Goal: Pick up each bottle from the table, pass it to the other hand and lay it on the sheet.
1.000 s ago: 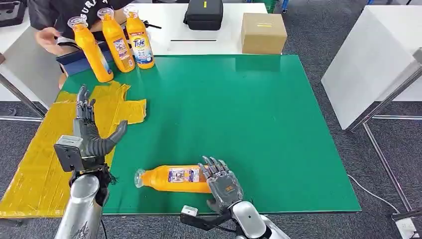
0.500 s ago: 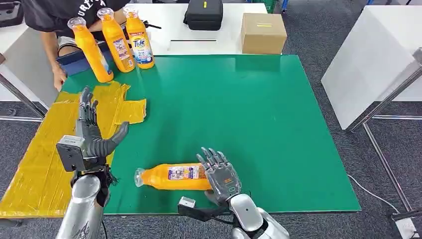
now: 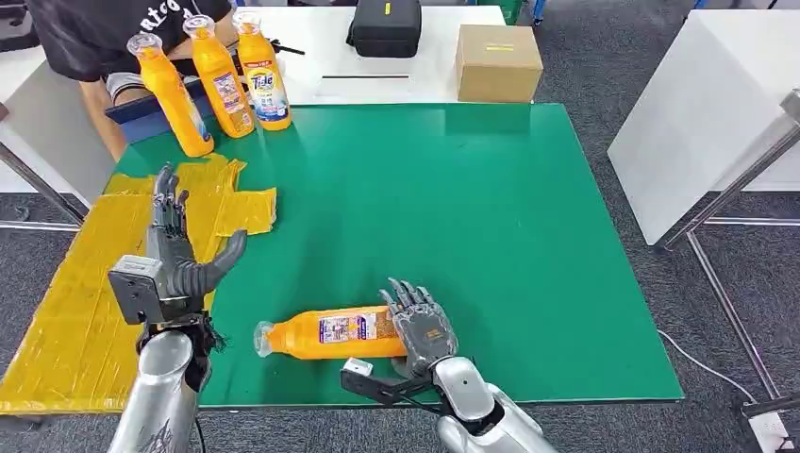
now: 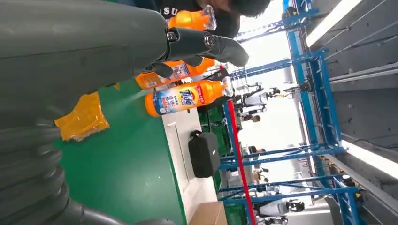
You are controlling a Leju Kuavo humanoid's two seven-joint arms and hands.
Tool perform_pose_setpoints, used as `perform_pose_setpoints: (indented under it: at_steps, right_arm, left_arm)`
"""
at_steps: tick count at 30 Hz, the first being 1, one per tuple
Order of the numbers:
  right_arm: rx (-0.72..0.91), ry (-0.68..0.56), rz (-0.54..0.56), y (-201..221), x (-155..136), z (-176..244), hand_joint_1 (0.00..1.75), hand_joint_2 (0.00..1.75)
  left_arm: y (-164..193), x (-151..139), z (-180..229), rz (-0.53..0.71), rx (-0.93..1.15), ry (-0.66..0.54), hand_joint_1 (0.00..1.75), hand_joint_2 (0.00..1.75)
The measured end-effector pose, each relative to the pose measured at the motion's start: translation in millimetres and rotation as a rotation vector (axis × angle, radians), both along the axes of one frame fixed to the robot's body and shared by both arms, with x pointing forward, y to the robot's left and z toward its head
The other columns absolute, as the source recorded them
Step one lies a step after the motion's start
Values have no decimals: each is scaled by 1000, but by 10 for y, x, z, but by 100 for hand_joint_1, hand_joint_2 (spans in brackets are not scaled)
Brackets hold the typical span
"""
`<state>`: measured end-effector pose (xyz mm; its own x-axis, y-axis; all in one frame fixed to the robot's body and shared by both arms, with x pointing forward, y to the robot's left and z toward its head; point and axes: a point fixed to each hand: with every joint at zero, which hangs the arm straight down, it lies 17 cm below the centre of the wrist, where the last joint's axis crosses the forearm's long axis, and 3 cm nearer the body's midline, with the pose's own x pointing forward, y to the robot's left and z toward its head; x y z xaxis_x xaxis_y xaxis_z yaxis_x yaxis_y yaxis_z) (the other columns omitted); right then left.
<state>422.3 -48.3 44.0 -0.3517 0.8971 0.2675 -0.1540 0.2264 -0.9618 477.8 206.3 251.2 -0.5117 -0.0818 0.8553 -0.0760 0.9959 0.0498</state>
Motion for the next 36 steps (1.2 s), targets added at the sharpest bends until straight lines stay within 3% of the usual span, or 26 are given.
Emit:
perform_pose_setpoints:
  at_steps: [16, 17, 19, 20, 36]
  right_arm:
    - [-12, 55, 8, -38, 14, -123, 0, 175]
    - [-15, 54, 12, -33, 16, -123, 16, 175]
    - [-23, 54, 16, -31, 31, -120, 147, 175]
    - [-28, 56, 20, -29, 37, -127, 164, 175]
    - [-68, 73, 30, -35, 110, -165, 175, 175]
  left_arm:
    - [-63, -26, -62, -25, -3, 11, 0, 175]
    - [-64, -26, -65, -26, -3, 12, 0, 175]
    - [-66, -28, -61, -28, -5, 10, 0, 175]
    - [-71, -28, -60, -29, -6, 10, 0, 175]
    - [-98, -69, -58, -42, -20, 10, 0, 175]
